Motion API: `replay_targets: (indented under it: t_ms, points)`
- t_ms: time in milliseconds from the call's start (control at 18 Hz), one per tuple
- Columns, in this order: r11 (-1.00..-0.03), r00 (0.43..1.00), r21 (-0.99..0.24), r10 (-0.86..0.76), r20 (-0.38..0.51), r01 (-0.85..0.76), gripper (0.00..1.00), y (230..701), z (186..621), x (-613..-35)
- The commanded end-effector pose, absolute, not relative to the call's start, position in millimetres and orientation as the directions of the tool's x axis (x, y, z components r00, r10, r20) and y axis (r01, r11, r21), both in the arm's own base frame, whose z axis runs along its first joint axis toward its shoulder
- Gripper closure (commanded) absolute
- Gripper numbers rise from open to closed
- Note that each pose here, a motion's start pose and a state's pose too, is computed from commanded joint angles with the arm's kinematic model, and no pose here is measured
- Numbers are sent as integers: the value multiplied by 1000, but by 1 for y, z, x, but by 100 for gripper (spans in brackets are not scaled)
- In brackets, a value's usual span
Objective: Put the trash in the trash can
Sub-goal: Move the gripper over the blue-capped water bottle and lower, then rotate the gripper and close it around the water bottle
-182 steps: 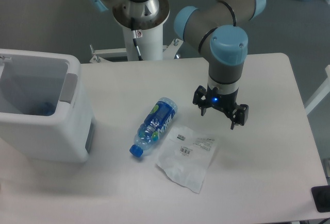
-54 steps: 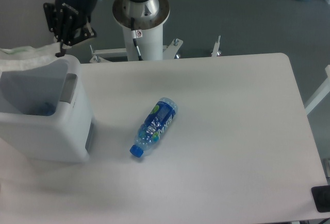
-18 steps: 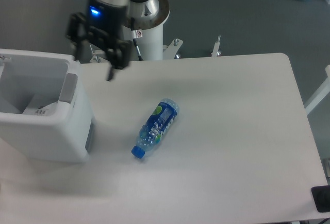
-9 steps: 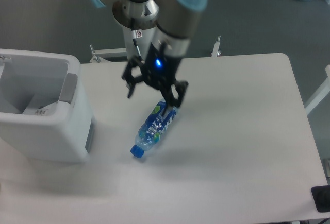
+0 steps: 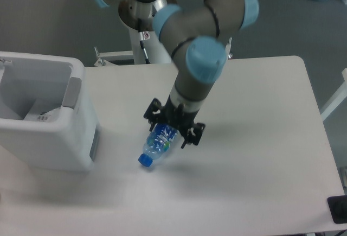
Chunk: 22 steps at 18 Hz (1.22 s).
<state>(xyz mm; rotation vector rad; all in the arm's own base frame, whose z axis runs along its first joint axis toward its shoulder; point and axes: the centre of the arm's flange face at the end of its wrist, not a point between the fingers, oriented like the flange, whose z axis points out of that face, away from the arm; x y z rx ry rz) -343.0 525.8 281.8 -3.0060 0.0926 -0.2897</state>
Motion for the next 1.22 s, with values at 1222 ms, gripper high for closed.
replay_targets:
  t_ms: [1222]
  points:
    - [-986, 984, 113, -102, 146, -119, 0, 592, 189, -299]
